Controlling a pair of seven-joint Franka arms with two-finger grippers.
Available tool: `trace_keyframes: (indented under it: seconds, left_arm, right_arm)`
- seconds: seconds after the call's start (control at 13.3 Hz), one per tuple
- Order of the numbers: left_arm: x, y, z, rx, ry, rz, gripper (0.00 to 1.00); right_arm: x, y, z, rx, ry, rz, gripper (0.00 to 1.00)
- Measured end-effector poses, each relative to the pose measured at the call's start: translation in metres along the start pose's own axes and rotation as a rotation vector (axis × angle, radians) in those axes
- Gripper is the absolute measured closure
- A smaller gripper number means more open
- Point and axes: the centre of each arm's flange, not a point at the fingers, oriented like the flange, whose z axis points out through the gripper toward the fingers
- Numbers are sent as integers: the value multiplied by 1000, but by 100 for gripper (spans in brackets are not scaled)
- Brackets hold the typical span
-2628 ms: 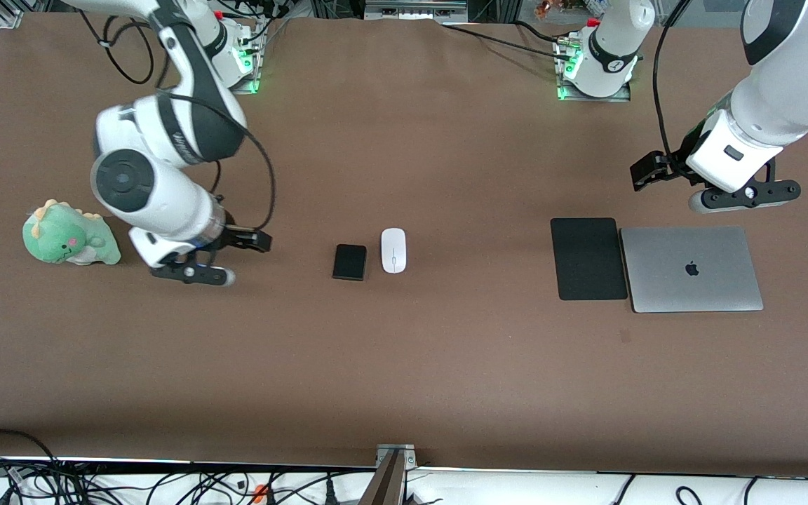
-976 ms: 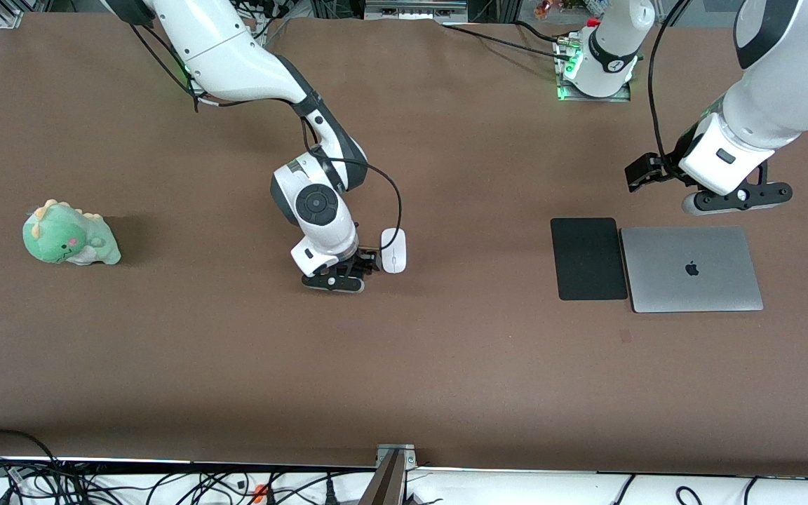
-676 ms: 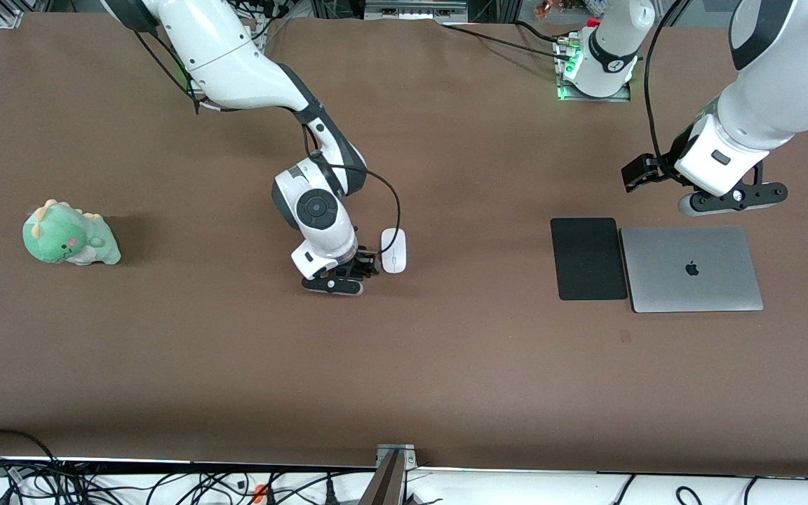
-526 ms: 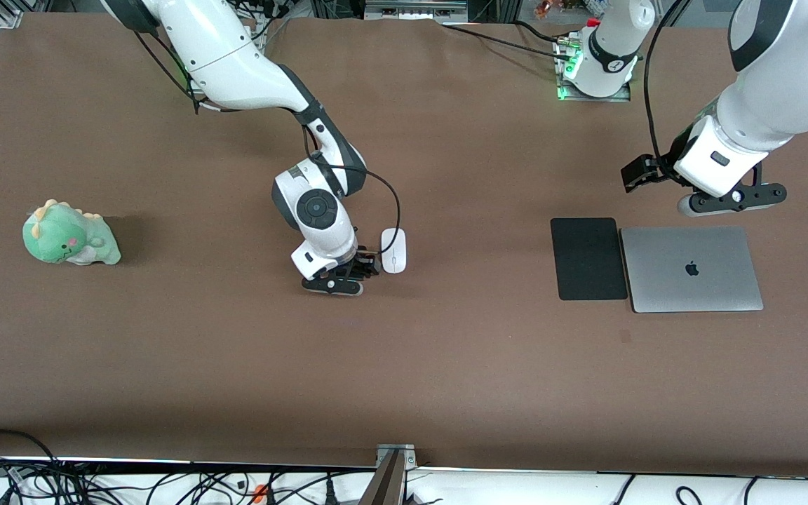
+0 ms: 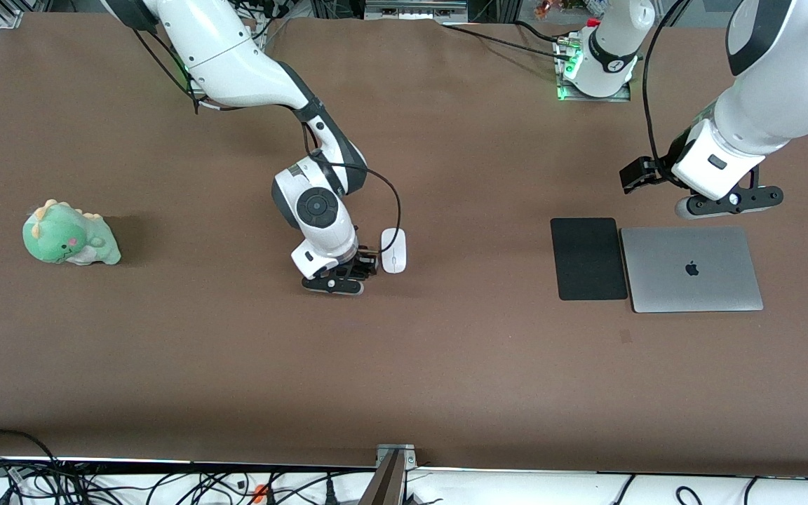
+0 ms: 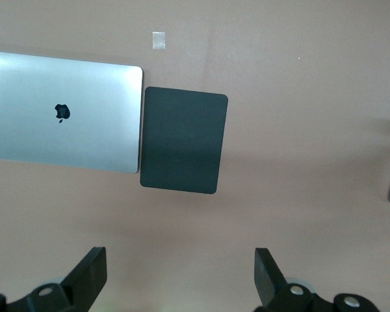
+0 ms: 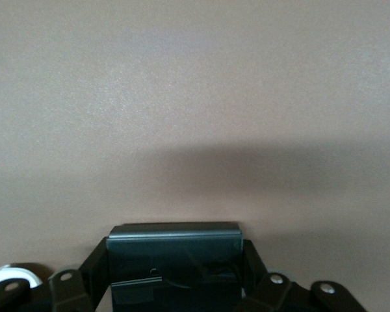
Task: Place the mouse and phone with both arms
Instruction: 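Carry the phone toward the plush while the left gripper reaches the mouse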
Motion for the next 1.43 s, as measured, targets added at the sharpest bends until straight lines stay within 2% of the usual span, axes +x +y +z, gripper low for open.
trace_keyframes:
  seconds: [0.23, 0.38, 0.6, 0.75, 0.98, 1.13, 1.43]
  left_arm:
    - [0, 1, 0, 0, -1, 1, 0]
    - [-1, 5, 3, 2, -5, 2, 0]
    - [-1, 22, 13, 5, -21, -4, 0]
    - [2, 44, 28, -19, -29, -7, 0]
    - [12, 89, 62, -46, -14, -17, 0]
    - [9, 128, 86, -51, -10, -18, 0]
    - [-4, 200, 147, -54, -21, 7, 0]
  right_arm:
    - [8, 14, -3, -70, -65, 9, 19]
    - [30, 34, -15, -103, -104, -20, 19]
    - [70, 76, -37, -102, -125, -100, 19]
    - [93, 114, -46, -91, -131, -156, 19]
    - [126, 183, -53, -77, -132, -192, 19]
    - [140, 232, -56, -64, -108, -192, 19]
    - [121, 308, -37, -42, -29, -179, 19]
